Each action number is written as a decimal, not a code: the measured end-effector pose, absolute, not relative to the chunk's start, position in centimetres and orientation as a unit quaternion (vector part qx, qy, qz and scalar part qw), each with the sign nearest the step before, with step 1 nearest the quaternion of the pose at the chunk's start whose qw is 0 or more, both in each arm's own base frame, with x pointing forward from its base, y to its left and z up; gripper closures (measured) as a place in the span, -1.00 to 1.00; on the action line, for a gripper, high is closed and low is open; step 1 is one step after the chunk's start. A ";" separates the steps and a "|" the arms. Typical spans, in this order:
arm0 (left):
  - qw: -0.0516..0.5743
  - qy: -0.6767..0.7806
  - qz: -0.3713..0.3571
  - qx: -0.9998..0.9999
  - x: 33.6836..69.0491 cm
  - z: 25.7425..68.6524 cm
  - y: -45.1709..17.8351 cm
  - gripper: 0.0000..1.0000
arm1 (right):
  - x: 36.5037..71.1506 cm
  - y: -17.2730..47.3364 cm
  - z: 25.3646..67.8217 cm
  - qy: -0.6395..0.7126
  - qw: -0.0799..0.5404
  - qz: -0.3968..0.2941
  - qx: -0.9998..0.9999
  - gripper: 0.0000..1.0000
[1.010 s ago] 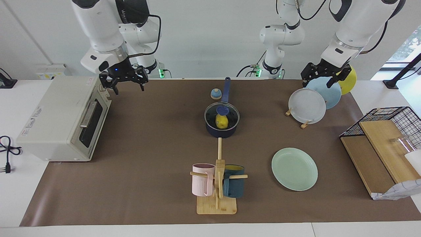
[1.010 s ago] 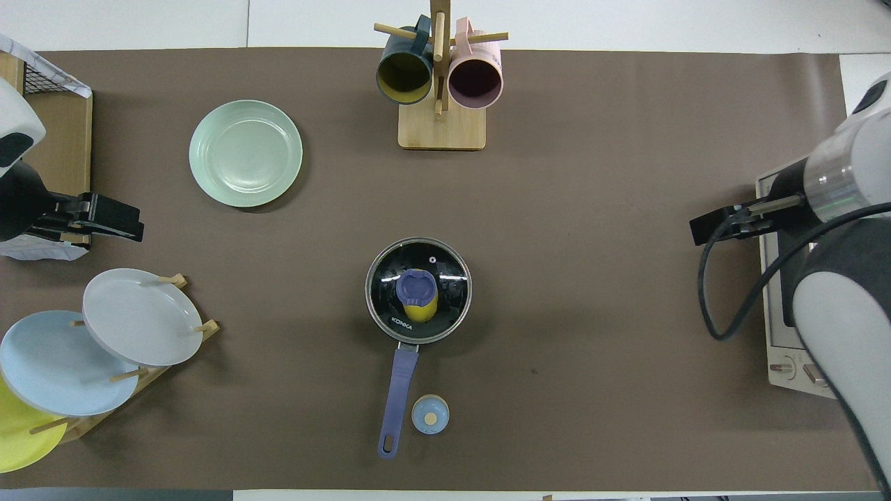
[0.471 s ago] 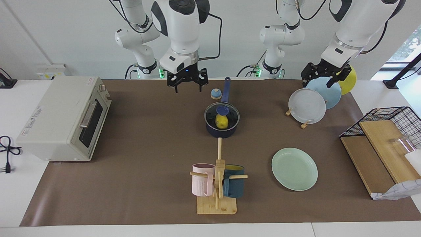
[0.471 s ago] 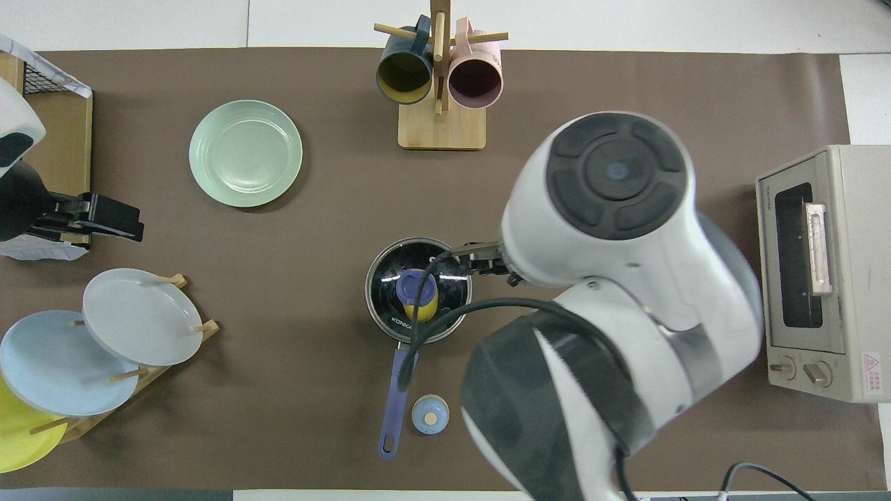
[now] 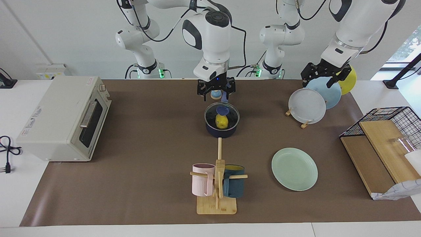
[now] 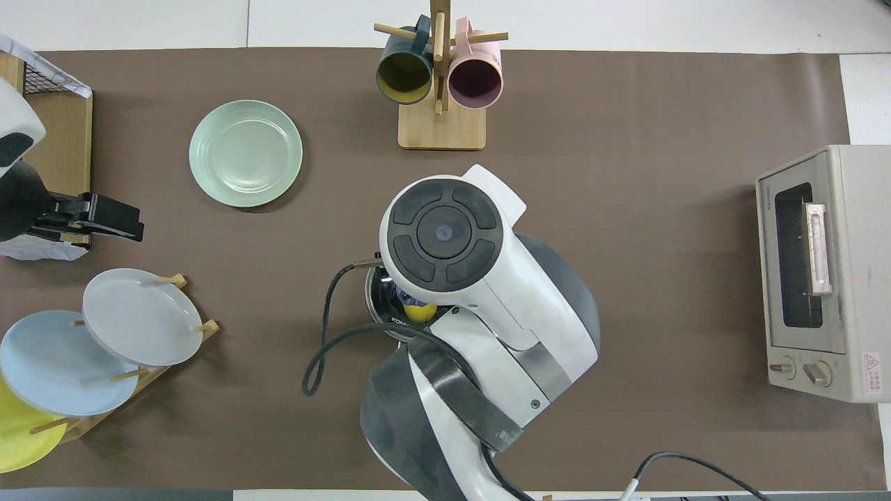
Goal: Transfer potato from pot to plate
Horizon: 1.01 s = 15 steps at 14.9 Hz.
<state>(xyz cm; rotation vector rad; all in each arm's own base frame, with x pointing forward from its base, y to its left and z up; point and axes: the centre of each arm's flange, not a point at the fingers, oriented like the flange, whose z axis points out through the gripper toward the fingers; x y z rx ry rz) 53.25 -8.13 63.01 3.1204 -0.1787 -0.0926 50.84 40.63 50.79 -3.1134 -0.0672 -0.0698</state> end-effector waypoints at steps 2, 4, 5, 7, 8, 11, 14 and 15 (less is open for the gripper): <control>0.007 -0.057 -0.030 0.998 53.2 63.0 -8.1 -1.00 | 50.5 42.5 48.3 -0.034 0.010 -0.017 -0.999 -1.00; 0.007 -0.057 -0.030 0.998 53.2 63.0 -8.1 -1.00 | 49.8 44.5 45.4 -0.049 -0.001 -0.015 -0.999 -1.00; 0.007 -0.057 -0.030 0.998 53.2 63.0 -8.1 -1.00 | 49.5 45.3 44.1 -0.057 -0.007 -0.014 -0.998 -1.00; 0.007 -0.057 -0.030 0.998 53.2 63.0 -8.1 -1.00 | 49.1 45.8 42.6 -0.065 -0.018 -0.011 -0.998 -1.00; 0.007 -0.057 -0.030 0.998 53.2 63.0 -8.1 -1.00 | 49.1 45.7 42.2 -0.066 -0.020 -0.012 -0.998 -1.00; 0.007 -0.057 -0.030 0.998 53.2 63.0 -8.1 -1.00 | 48.9 45.4 40.8 -0.071 -0.022 -0.019 -0.997 -1.00; 0.007 -0.057 -0.030 0.998 53.2 63.0 -8.1 -1.00 | 48.4 45.0 39.9 -0.072 -0.022 -0.020 -0.997 -1.00; 0.007 -0.057 -0.030 0.998 53.2 63.0 -8.1 -1.00 | 48.3 44.8 39.8 -0.072 -0.023 -0.019 -0.997 -1.00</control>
